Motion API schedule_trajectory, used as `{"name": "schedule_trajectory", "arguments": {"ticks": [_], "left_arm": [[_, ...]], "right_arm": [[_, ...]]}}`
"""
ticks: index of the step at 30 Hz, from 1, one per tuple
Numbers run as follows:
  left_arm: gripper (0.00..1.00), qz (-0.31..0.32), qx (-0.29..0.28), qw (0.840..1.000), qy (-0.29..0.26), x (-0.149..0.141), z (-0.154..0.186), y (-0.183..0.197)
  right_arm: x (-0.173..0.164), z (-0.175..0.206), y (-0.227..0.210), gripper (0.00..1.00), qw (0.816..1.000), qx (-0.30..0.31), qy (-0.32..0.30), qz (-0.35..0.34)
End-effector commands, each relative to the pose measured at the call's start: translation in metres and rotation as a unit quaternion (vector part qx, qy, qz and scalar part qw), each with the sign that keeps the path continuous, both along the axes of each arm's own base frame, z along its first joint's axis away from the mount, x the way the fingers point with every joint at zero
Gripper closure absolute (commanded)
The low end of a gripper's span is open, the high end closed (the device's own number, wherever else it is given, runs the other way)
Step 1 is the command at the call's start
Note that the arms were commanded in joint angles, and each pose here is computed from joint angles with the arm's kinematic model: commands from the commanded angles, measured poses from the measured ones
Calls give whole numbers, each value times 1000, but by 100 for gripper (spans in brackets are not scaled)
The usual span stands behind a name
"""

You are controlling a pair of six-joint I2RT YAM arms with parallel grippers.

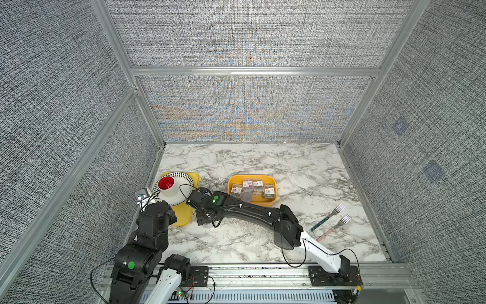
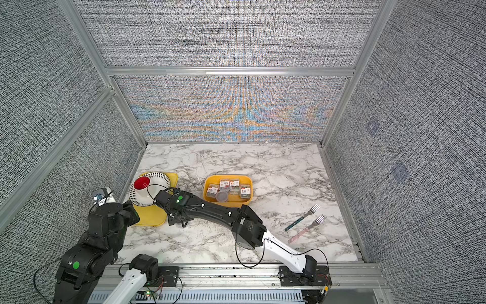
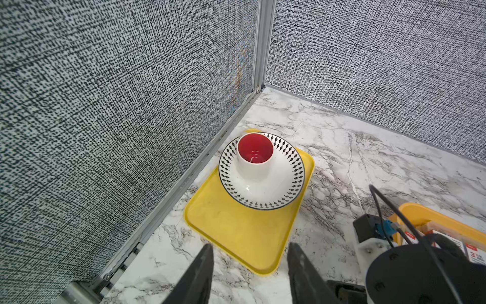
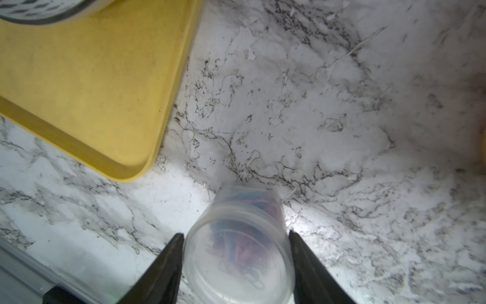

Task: Take the paper clips out of the storage box
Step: Place the boxed paper clips at the center of the board.

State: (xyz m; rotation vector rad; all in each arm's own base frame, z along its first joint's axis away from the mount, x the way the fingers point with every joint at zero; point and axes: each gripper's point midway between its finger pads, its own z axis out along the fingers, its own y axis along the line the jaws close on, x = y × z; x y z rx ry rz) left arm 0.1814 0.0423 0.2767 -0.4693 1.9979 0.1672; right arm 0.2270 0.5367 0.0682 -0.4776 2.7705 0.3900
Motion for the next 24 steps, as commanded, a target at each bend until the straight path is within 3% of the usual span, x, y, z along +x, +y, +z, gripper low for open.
{"name": "schedule_trajectory", "arguments": {"ticks": [1,9,16,24], "left_arm": [[51,8,1,1000,-12,2,4,2],[51,10,1,1000,-12,2,5,3],[51,8,5,1000,-17,4,19,2],[51,4,-12,1000,-14,9,26,-3]], "right_arm": [[-1,-4,1,35,1000,1,1,-6],[3,16,0,17,1000,7,-20,0],[21,86,-15,14,996,44,-72,-19],[50,133,-79,13,990,38,-119,-63]]}}
